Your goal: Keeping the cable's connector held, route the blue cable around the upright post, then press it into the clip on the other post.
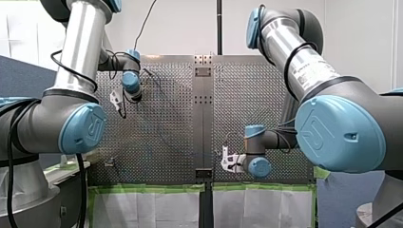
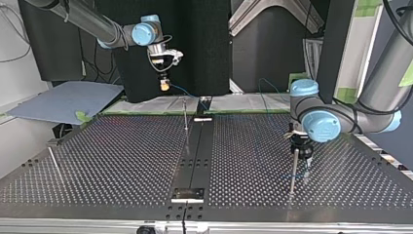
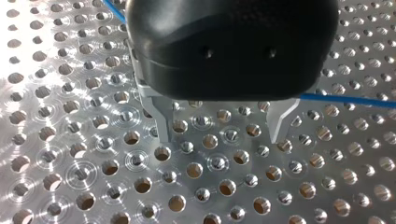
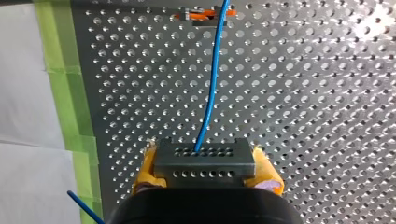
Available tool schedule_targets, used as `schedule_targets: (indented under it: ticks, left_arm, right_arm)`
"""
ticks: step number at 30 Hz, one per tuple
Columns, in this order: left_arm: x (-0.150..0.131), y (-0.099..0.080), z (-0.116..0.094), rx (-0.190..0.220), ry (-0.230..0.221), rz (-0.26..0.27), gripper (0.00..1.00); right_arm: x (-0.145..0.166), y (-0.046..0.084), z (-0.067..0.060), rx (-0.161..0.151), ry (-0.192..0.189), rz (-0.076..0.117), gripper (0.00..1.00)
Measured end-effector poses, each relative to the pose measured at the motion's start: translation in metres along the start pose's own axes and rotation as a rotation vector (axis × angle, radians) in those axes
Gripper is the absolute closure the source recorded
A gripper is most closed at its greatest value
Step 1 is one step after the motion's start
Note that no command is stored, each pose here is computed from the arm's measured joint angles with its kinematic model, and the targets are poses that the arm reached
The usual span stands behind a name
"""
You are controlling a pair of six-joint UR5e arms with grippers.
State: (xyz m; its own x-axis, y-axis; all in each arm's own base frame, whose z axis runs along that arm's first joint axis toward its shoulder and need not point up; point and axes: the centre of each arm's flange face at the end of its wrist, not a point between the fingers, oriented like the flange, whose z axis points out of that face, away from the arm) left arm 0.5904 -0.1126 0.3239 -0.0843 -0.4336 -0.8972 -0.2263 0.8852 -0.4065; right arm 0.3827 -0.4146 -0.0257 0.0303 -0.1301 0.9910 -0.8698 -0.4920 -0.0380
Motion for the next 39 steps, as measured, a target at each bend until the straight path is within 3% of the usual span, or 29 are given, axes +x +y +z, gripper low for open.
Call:
schedule_targets:
  ticks: [10, 19, 30, 39]
  left_arm:
    - [0.000, 0.001, 0.000, -0.004, -0.002, -0.018, 0.01]
    - [0.000, 0.007, 0.000, -0.027, 0.005, -0.111, 0.01]
    - [0.012, 0.016, 0.002, 0.032, 0.014, -0.219, 0.01]
    - [0.028, 0.041, 0.000, 0.017, -0.005, -0.314, 0.01]
  right_arm:
    - [-0.009, 0.005, 0.000, -0.006, -0.006, 0.004, 1.00]
    - [-0.009, 0.005, 0.000, -0.007, -0.005, 0.000, 1.00]
    - [-0.009, 0.005, 0.001, -0.006, -0.001, -0.004, 1.00]
    - [-0.009, 0.005, 0.001, -0.006, 0.000, -0.005, 1.00]
